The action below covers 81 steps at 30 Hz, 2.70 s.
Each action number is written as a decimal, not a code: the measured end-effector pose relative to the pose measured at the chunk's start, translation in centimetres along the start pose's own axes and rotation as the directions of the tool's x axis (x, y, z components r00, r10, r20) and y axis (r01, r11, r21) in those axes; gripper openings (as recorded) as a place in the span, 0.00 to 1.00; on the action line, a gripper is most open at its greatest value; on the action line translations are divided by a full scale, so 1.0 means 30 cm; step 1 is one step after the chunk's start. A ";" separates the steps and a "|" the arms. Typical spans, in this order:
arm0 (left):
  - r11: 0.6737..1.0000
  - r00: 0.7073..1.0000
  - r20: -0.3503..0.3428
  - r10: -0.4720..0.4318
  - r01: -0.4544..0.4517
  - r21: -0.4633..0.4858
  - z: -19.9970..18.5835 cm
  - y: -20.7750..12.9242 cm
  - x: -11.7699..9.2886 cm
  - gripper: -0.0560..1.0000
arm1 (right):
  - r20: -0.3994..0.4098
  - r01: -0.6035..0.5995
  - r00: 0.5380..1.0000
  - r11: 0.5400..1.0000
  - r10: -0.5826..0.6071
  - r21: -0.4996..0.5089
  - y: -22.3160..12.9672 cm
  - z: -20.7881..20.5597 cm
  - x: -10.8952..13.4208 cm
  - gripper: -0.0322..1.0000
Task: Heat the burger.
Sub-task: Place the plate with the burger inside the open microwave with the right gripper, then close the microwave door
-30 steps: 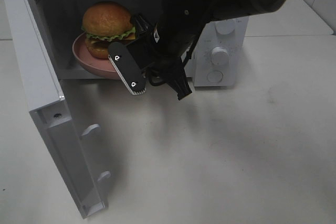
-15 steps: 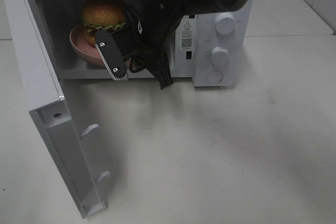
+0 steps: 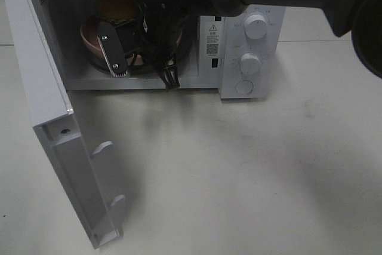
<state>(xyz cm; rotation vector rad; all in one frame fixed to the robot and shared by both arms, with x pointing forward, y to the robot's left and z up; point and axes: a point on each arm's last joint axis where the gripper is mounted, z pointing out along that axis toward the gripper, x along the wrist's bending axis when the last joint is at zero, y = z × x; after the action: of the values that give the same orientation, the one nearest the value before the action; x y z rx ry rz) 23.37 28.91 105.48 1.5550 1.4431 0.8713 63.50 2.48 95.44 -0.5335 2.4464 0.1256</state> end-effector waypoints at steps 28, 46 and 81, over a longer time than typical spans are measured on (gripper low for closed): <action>1.000 1.000 0.000 0.000 0.000 0.000 0.000 0.000 0.000 0.99 | 0.012 -0.051 0.999 0.999 0.051 0.007 -0.023 0.081 0.006 0.48; 1.000 1.000 0.000 0.000 0.000 0.000 0.000 0.000 0.000 0.99 | 0.075 -0.100 0.991 0.991 0.106 -0.085 -0.041 -0.031 0.085 0.78; 1.000 1.000 0.000 0.000 0.000 0.000 0.000 0.000 0.000 0.99 | -0.040 -0.484 0.875 0.875 0.483 -0.020 -0.166 -0.373 0.324 0.77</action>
<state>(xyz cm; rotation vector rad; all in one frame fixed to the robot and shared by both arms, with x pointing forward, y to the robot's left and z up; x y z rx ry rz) 23.37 28.91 105.48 1.5550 1.4431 0.8713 52.22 -7.84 98.78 0.0815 2.5652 0.3618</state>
